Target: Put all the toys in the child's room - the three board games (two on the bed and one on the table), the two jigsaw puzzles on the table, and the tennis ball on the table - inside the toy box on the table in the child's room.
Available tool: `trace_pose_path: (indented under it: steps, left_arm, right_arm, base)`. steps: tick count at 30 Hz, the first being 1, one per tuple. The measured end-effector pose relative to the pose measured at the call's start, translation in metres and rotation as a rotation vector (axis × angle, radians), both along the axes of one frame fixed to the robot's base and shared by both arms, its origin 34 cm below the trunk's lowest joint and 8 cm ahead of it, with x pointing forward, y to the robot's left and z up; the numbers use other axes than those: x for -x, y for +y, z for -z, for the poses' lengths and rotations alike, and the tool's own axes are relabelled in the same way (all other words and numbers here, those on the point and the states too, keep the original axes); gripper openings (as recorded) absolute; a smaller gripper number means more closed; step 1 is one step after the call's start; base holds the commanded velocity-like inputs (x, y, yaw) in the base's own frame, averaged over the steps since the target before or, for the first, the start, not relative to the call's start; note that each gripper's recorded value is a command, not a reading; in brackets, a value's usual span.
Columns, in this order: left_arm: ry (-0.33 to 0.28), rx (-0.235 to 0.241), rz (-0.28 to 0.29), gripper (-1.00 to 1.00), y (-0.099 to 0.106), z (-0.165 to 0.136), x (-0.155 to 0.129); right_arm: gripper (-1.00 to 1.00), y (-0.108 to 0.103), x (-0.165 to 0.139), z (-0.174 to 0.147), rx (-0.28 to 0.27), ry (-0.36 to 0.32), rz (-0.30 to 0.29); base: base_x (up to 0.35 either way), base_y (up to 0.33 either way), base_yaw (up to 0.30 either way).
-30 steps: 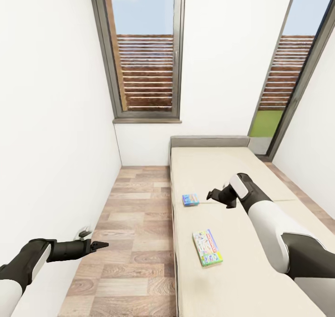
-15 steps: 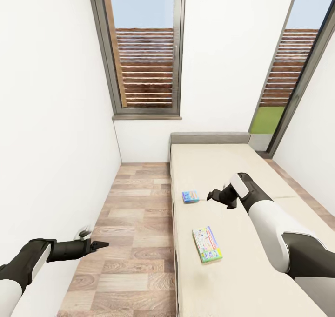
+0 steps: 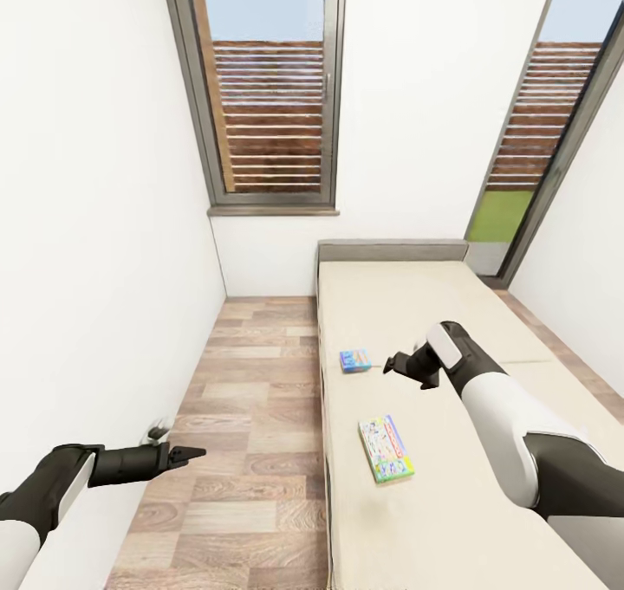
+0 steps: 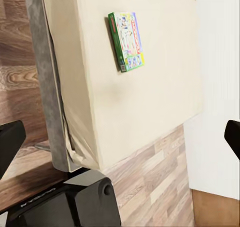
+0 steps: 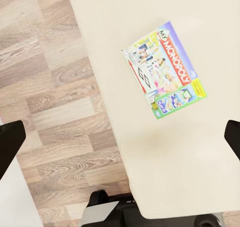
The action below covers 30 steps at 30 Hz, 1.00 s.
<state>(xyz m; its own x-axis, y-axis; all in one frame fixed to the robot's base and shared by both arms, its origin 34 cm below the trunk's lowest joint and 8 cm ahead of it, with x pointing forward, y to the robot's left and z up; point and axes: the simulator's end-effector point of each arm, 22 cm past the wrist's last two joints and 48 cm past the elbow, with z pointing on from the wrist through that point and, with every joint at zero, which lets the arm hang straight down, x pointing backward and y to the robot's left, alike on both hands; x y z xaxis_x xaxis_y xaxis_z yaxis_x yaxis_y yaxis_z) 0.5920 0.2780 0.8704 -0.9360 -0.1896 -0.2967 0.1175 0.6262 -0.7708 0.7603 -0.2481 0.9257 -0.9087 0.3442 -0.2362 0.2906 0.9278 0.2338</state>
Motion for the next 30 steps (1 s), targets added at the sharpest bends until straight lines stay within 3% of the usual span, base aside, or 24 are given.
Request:
trace_pose_path:
  steps: [30]
  left_arm:
    - [0.054,0.020,0.021,1.00,-0.013,0.024,0.011]
  right_arm:
    - [1.00,-0.002,0.003,0.031,0.052,0.041,-0.042]
  base:
    - [0.000,0.000,0.000]
